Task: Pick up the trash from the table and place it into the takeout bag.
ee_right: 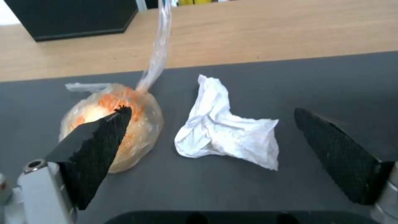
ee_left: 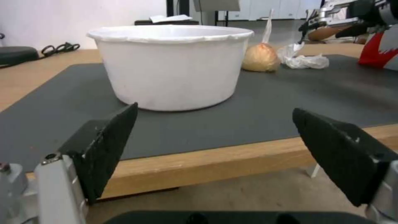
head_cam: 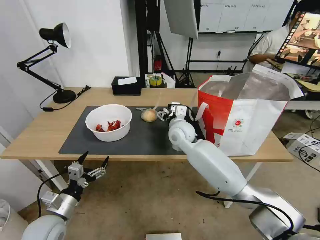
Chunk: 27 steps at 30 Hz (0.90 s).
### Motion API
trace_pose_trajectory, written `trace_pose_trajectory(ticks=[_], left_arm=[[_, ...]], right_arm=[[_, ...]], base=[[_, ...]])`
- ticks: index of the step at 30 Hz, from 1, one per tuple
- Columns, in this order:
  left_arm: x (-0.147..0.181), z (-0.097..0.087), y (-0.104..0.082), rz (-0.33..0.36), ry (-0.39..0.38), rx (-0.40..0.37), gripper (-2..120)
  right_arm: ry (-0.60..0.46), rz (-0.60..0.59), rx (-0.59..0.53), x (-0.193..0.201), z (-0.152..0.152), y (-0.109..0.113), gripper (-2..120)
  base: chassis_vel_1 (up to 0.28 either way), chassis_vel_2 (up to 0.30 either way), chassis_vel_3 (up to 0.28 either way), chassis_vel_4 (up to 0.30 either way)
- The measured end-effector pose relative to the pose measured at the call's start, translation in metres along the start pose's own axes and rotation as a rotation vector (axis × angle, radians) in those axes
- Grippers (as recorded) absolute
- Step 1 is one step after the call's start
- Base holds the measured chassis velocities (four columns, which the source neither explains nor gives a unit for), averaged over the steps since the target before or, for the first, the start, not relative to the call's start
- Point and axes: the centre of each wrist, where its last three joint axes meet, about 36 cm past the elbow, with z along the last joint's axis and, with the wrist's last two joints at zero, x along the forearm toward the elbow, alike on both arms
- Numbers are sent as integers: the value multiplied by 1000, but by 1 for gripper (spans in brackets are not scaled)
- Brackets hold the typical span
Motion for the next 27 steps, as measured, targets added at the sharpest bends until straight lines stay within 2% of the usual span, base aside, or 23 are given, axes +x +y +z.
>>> trace_pose_trajectory(ticks=[27], left_arm=[[-3,-2,-2,9,-11,3,100]], right_arm=[[62,45,74,-52,-1,-12,100]], base=[[0,0,0,0]])
